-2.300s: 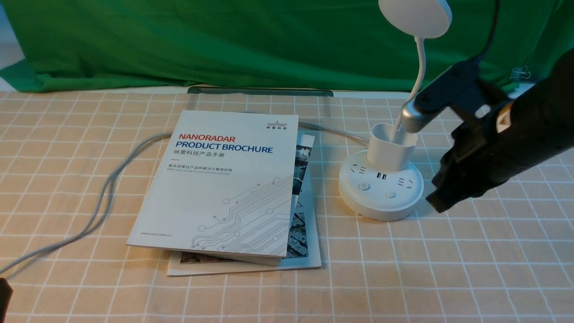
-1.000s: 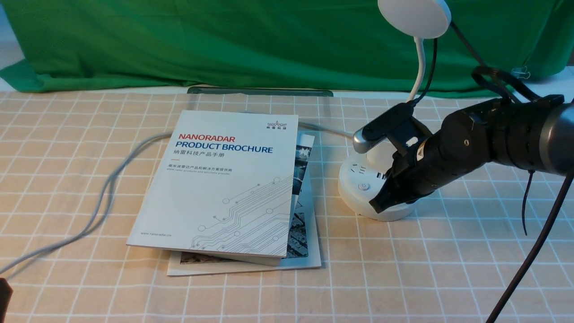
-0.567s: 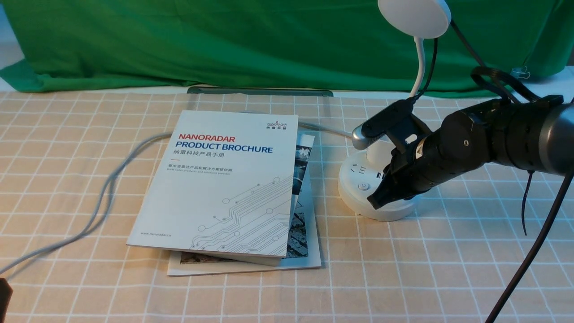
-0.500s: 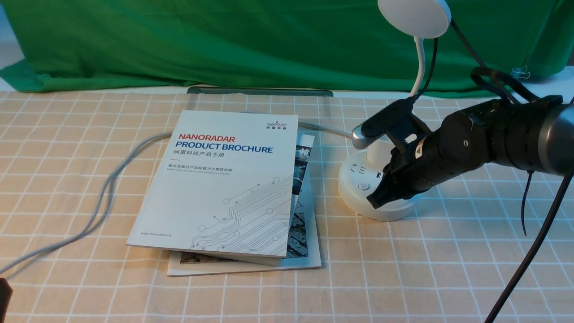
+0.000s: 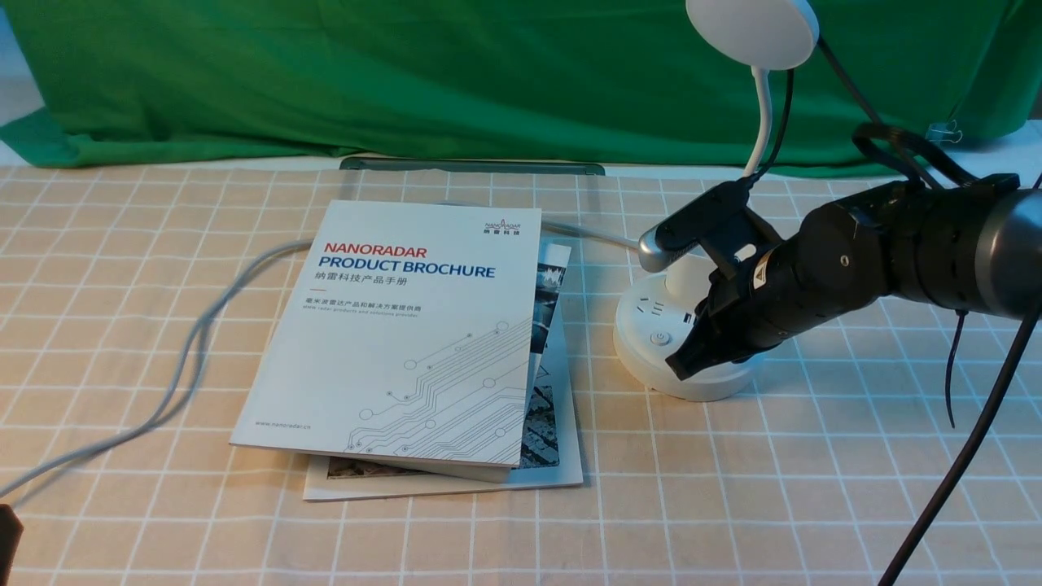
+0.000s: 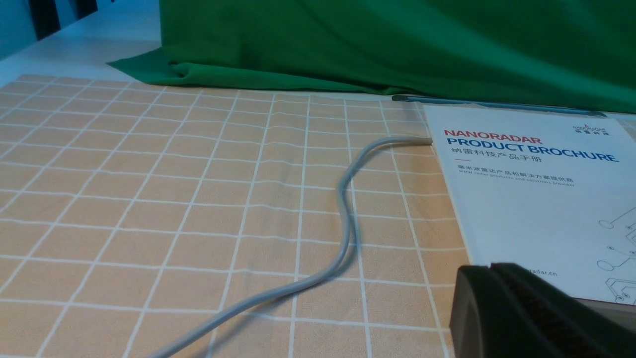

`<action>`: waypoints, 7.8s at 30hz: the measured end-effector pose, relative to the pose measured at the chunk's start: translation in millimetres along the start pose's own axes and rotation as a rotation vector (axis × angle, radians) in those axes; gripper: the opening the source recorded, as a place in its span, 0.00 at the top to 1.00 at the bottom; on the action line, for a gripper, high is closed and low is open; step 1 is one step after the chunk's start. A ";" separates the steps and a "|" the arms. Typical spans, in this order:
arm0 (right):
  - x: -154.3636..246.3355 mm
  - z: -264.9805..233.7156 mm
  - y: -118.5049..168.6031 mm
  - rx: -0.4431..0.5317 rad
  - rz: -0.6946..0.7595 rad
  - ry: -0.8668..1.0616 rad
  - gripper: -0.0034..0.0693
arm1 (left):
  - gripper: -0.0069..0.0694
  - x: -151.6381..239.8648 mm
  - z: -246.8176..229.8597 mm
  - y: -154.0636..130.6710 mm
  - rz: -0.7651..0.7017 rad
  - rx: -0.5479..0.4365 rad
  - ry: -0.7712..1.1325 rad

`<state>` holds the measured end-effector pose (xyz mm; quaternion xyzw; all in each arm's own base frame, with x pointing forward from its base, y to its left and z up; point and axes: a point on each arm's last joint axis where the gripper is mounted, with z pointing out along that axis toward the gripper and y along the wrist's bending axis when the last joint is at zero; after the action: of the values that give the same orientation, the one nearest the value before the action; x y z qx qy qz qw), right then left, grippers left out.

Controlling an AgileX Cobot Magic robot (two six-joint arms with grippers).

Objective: Turn on the table lamp on the light coffee tablecloth with your hand.

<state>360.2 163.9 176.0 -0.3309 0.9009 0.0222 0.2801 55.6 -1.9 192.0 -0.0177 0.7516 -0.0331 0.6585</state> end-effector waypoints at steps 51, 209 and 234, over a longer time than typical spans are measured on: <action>5.3 -2.9 1.0 -0.009 -0.009 0.049 0.91 | 0.88 0.0 0.0 0.0 0.000 0.000 0.000; 33.3 -101.8 7.7 0.048 0.117 -0.172 0.91 | 0.88 0.0 0.0 0.0 0.000 0.000 0.000; 156.2 -328.1 44.6 0.190 0.186 -1.044 0.87 | 0.88 0.0 0.0 0.0 0.000 0.000 0.000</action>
<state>74.8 33.6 364.7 -0.1679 0.6652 0.1267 0.7164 55.6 -1.9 192.0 -0.0177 0.7516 -0.0331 0.6585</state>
